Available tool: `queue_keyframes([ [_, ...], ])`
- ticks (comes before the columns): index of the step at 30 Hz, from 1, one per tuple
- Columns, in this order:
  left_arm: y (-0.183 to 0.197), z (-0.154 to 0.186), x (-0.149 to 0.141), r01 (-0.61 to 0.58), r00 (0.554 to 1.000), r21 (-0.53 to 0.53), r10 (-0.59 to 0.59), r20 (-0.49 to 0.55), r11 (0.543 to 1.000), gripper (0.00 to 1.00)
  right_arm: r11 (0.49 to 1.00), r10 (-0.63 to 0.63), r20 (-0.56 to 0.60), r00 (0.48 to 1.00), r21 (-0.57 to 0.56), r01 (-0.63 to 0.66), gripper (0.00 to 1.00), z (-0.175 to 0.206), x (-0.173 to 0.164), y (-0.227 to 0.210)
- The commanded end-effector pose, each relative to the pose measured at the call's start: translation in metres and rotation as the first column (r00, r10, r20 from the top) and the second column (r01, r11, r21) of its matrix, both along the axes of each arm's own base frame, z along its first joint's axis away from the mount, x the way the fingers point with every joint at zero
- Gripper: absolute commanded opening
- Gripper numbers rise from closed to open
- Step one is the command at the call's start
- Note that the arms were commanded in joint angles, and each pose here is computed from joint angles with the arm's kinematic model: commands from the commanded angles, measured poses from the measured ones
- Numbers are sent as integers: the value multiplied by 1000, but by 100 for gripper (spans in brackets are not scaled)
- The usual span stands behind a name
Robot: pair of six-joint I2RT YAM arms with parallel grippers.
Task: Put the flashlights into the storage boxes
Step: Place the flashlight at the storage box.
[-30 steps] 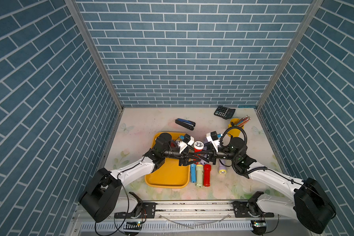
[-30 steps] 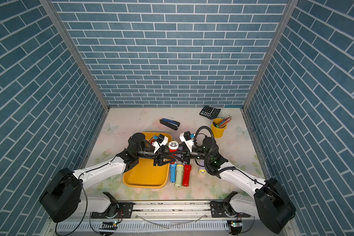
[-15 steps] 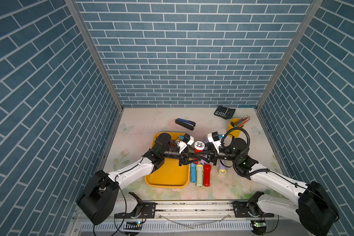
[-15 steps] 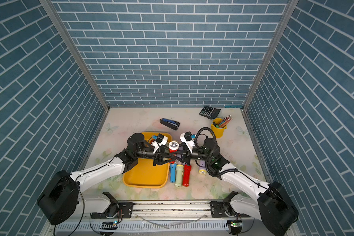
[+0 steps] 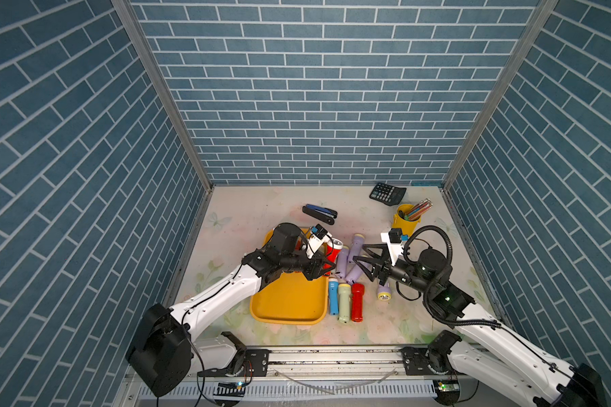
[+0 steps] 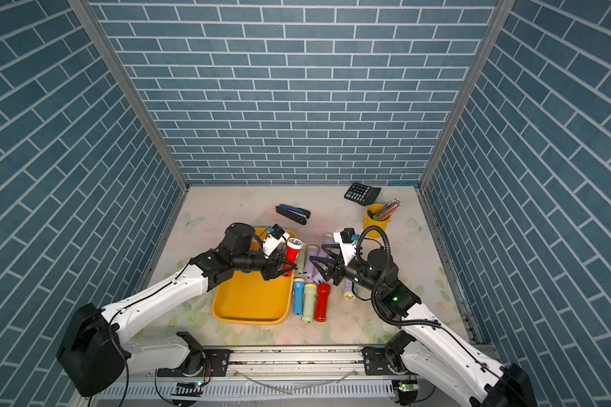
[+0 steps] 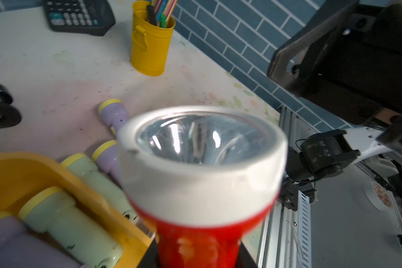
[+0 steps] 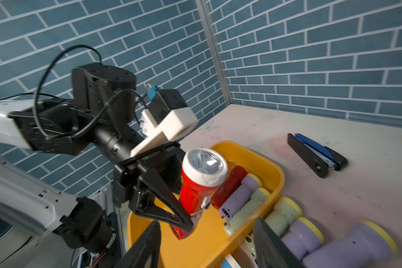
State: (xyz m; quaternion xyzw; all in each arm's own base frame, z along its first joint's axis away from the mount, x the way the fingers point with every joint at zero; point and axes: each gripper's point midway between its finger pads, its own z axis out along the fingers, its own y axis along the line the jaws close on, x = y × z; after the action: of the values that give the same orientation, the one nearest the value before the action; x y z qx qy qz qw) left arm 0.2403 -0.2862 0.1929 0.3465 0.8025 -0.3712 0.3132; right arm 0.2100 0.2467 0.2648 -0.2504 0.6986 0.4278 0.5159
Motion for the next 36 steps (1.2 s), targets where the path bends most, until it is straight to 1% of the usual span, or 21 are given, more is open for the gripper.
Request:
queue_keyframes([
  [1, 39, -25, 6, -165, 978, 211, 187, -89, 963, 21, 982, -177, -44, 983, -70, 174, 65, -24, 15, -26],
  [4, 58, -34, 10, -239, 950, 300, 286, -124, 924, 21, 974, -213, -49, 976, -82, 209, 65, -25, 17, -32],
  [6, 70, -37, 15, -286, 927, 335, 348, -141, 898, 21, 973, -217, -65, 974, -99, 210, 65, -28, 18, -32],
  [9, 87, -44, 23, -353, 888, 395, 436, -143, 848, 21, 971, -215, -103, 971, -130, 201, 65, -38, 19, -30],
  [12, 104, -52, 32, -412, 839, 433, 519, -164, 802, 22, 971, -204, -137, 969, -151, 183, 65, -46, 20, -25],
  [14, 112, -59, 38, -428, 816, 449, 549, -182, 785, 22, 972, -197, -153, 968, -160, 173, 65, -49, 21, -22],
  [17, 127, -68, 47, -459, 782, 494, 600, -169, 738, 23, 971, -193, -170, 966, -172, 163, 65, -53, 24, -19],
  [20, 136, -74, 58, -488, 749, 503, 638, -176, 713, 23, 971, -189, -185, 964, -185, 154, 65, -57, 25, -16],
  [22, 142, -77, 65, -504, 735, 511, 656, -170, 697, 23, 970, -188, -193, 963, -193, 151, 65, -60, 26, -15],
  [24, 149, -82, 71, -516, 724, 533, 674, -149, 671, 25, 969, -187, -203, 961, -200, 146, 65, -63, 27, -14],
  [28, 148, -92, 80, -510, 702, 531, 684, -198, 677, 28, 967, -188, -214, 958, -213, 142, 65, -68, 27, -14],
  [34, 133, -101, 94, -506, 689, 505, 680, -251, 699, 29, 963, -194, -229, 954, -231, 141, 65, -73, 26, -15],
  [36, 134, -107, 96, -511, 668, 518, 696, -263, 686, 30, 961, -196, -228, 954, -237, 141, 64, -74, 26, -16],
])
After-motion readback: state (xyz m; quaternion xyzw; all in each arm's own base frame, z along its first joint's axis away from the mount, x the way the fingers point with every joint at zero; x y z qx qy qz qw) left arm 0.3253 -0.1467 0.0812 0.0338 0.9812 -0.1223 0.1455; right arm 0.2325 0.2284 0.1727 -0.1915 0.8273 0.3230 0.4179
